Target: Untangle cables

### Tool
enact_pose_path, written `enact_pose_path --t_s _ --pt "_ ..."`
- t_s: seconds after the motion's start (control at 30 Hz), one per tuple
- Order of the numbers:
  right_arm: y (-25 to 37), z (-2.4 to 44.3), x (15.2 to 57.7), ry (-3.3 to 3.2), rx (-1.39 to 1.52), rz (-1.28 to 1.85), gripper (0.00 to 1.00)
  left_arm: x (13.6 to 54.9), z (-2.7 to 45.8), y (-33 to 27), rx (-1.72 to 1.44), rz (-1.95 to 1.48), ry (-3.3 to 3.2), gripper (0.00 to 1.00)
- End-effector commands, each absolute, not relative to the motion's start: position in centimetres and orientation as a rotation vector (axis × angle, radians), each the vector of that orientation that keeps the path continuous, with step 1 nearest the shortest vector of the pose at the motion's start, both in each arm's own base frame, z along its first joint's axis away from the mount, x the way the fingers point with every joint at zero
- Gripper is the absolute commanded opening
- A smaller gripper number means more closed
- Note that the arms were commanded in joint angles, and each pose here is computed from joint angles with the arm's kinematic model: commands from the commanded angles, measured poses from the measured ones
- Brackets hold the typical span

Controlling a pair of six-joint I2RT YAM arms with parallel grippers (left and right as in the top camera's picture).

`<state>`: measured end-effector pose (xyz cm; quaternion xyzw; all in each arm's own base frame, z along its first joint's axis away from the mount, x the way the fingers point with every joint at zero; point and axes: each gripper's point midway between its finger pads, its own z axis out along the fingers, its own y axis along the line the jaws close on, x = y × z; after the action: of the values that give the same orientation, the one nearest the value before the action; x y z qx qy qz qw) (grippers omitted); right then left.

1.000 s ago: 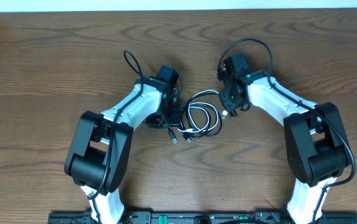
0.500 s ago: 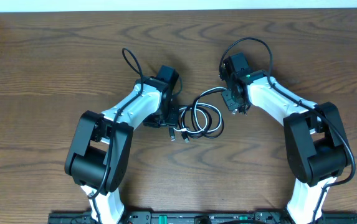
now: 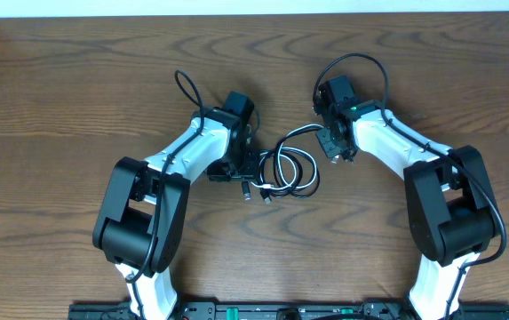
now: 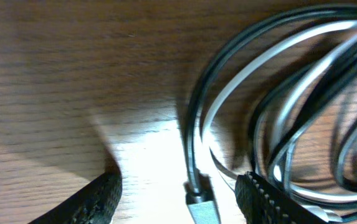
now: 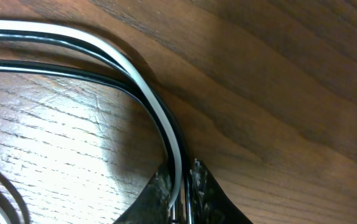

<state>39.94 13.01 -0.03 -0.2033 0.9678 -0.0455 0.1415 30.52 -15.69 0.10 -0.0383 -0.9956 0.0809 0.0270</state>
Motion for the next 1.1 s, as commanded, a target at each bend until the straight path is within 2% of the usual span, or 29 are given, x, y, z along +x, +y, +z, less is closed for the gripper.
enact_pose_path --t_s 0.0,0.3,0.43,0.73,0.77,0.87,1.07 --pt "12.2 -3.3 37.9 2.882 -0.631 -0.183 0.12 29.6 -0.8 -16.6 -0.100 0.340 -2.998 0.64" --pt "12.2 -3.3 37.9 2.882 -0.631 -0.183 0.15 30.3 -0.7 -16.1 0.023 0.411 -2.987 0.64" --pt "12.2 -3.3 37.9 2.882 -0.631 -0.183 0.15 29.9 -1.0 -16.5 0.006 0.405 -2.982 0.56" --pt "12.2 -3.3 37.9 2.883 -0.631 -0.183 0.16 30.0 -1.9 -16.1 0.106 0.332 -3.005 0.56" --pt "12.2 -3.3 37.9 2.883 -0.631 -0.183 0.16 30.0 -1.9 -16.1 0.106 0.331 -3.005 0.55" --pt "12.2 -3.3 37.9 2.883 -0.631 -0.183 0.16 30.0 -1.9 -16.1 0.106 0.332 -3.006 0.44" --pt "12.2 -3.3 37.9 2.883 -0.631 -0.183 0.16 30.6 -2.0 -16.2 0.103 0.338 -3.031 0.37"
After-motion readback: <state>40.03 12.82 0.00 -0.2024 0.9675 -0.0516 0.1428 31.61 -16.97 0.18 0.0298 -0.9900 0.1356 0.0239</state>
